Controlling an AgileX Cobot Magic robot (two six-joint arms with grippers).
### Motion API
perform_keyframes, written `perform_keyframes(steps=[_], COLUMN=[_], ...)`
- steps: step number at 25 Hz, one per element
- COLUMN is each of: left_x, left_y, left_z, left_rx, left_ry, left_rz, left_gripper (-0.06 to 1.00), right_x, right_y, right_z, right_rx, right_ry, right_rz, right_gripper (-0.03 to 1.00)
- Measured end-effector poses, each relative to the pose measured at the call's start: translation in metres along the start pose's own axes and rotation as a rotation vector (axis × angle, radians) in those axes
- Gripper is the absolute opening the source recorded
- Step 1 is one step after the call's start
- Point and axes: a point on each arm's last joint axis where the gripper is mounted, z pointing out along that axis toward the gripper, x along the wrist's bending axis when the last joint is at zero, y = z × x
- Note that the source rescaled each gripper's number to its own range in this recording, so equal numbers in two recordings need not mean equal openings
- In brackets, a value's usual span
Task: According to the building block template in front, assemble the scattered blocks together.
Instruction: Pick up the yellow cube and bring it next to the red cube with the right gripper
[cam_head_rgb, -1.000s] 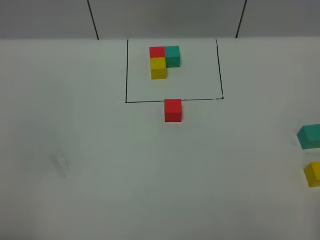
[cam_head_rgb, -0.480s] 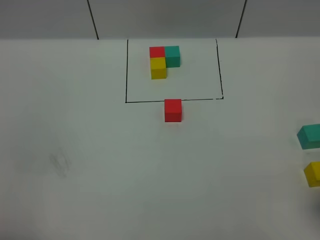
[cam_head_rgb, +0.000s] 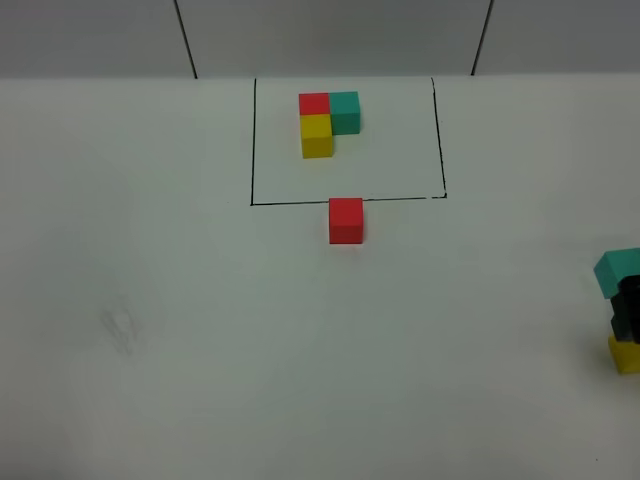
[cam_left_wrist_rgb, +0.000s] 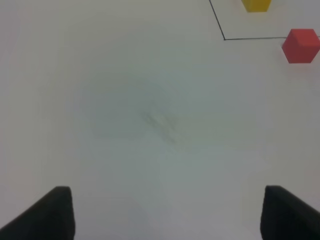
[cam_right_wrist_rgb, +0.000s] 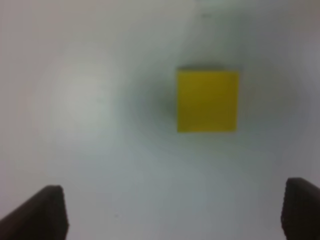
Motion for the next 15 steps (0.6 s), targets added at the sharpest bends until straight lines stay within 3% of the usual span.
perform_keyframes(steps=[4, 15], left_x=[0.0, 0.0], left_y=[0.0, 0.0], left_z=[0.0, 0.0], left_rx=[0.0, 0.0], left_ry=[0.0, 0.0], left_rz=[-0.002, -0.01], left_gripper=[0.78, 0.78], right_x=[0.0, -0.007], right_y=[0.007, 0.003], right_z=[0.007, 0.042], right_rx=[-0.026, 0.037], right_ry=[-0.006, -0.051], right_rz=[-0.006, -0.043], right_gripper=[0.76, 0.76])
